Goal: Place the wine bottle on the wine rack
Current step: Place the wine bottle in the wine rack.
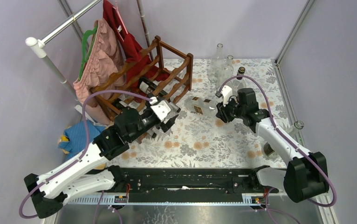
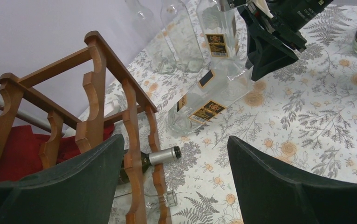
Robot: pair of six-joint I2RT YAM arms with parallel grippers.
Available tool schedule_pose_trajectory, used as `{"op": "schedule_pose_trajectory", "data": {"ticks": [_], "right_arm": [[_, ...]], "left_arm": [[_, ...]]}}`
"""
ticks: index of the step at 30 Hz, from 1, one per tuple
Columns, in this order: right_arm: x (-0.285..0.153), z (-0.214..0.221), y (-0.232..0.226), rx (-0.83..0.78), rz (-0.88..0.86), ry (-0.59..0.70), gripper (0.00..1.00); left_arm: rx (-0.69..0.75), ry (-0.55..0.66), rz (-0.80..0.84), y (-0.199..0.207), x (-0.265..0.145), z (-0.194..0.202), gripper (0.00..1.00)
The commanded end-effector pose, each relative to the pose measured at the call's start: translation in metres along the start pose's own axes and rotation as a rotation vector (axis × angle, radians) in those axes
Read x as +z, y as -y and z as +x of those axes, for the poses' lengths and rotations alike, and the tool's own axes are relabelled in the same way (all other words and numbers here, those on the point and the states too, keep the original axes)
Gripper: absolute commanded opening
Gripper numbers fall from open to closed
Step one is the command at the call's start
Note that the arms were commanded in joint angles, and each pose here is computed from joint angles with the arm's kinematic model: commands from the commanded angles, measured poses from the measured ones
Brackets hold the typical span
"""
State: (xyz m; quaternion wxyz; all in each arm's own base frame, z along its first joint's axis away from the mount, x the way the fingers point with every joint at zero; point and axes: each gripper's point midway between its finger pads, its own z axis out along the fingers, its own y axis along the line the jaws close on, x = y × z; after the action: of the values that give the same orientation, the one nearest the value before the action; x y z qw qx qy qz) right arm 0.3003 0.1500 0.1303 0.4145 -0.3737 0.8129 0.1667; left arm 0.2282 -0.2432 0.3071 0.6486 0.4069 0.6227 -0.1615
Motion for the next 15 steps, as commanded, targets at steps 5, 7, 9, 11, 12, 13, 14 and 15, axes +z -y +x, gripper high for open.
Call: {"op": "schedule_pose_trajectory", "data": {"ticks": [5,7,9,11,12,13,14,15], "right_arm": [[-0.012,-0.092,0.015,0.011,0.034,0.291,0.0],[-0.014,-0.094,0.016,0.031,0.043,0.308,0.0],[-0.016,-0.096,0.015,0.048,0.047,0.318,0.0],[-0.018,-0.098,0.015,0.059,0.05,0.333,0.0],[-0.019,-0.099,0.015,0.064,0.05,0.338,0.0],[-0.019,-0.1,0.015,0.069,0.051,0.339,0.0],[-0.018,-0.1,0.015,0.078,0.048,0.341,0.0],[-0.018,-0.101,0.015,0.086,0.043,0.341,0.0]], "left_arm": [[-0.033,0.088,-0.043,-0.013,0.0,-0.017,0.88],[-0.034,0.088,-0.039,-0.012,0.001,-0.017,0.88],[-0.036,0.088,-0.039,-0.013,0.001,-0.017,0.88],[-0.036,0.089,-0.038,-0.013,0.0,-0.017,0.88],[-0.037,0.087,-0.038,-0.013,0.001,-0.016,0.88],[-0.036,0.089,-0.039,-0.013,0.001,-0.017,0.88],[-0.036,0.089,-0.041,-0.014,0.0,-0.017,0.88],[-0.035,0.087,-0.041,-0.014,0.001,-0.016,0.88]]}}
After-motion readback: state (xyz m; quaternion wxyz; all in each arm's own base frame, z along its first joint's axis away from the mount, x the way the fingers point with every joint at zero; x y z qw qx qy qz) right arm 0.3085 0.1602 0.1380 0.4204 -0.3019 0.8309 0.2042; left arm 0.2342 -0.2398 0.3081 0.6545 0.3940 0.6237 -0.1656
